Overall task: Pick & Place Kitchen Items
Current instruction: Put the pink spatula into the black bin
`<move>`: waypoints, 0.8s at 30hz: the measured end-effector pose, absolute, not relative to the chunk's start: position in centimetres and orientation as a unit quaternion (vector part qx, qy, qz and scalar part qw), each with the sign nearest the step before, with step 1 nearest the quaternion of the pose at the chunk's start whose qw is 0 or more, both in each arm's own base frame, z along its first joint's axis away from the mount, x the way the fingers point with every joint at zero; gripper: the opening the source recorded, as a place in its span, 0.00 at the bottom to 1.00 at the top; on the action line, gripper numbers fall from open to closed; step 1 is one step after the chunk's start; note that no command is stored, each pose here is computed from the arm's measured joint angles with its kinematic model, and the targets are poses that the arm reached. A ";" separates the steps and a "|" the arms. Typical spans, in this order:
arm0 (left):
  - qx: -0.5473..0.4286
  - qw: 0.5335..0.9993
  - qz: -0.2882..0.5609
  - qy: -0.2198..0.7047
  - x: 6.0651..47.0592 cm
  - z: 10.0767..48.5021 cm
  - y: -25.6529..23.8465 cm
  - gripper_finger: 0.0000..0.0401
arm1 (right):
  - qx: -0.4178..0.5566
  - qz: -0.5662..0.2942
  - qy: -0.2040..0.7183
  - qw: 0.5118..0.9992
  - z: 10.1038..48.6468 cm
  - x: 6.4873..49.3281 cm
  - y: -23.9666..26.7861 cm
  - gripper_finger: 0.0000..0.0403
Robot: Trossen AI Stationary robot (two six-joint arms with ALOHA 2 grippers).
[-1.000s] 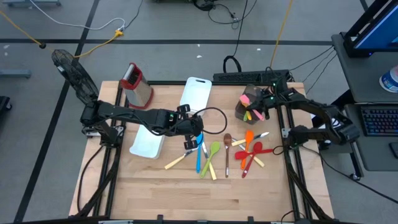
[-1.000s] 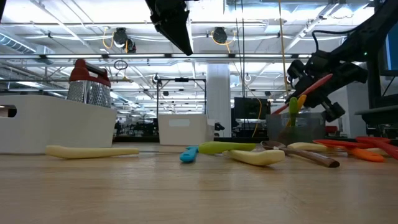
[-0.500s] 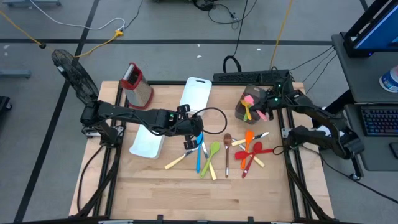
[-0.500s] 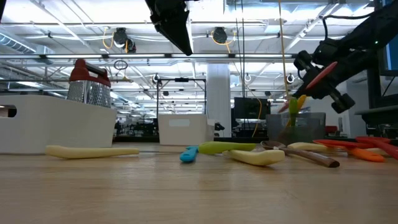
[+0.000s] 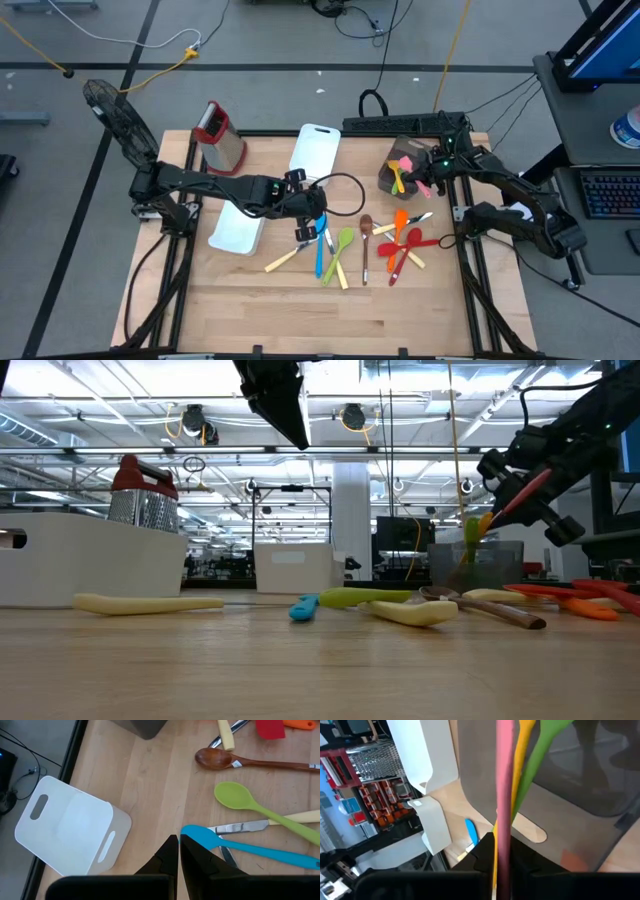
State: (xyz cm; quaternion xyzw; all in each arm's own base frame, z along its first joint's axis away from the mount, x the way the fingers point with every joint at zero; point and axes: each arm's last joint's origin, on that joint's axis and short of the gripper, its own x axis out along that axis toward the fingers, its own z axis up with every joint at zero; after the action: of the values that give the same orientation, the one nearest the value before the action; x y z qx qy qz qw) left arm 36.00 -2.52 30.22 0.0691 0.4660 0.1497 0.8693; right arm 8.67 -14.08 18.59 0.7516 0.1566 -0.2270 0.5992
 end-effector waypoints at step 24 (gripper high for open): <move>0.068 0.870 0.150 0.465 36.0 30.2 -2.5 0.05 | 0.744 -0.207 0.120 0.624 19.3 8.9 -14.9 0.20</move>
State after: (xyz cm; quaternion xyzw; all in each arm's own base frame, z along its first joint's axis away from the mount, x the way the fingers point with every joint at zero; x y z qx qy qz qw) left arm 36.01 -2.53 30.22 0.0677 0.4651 0.1501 0.8698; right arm 8.86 -14.89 19.32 0.7438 0.1202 -0.2075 0.6239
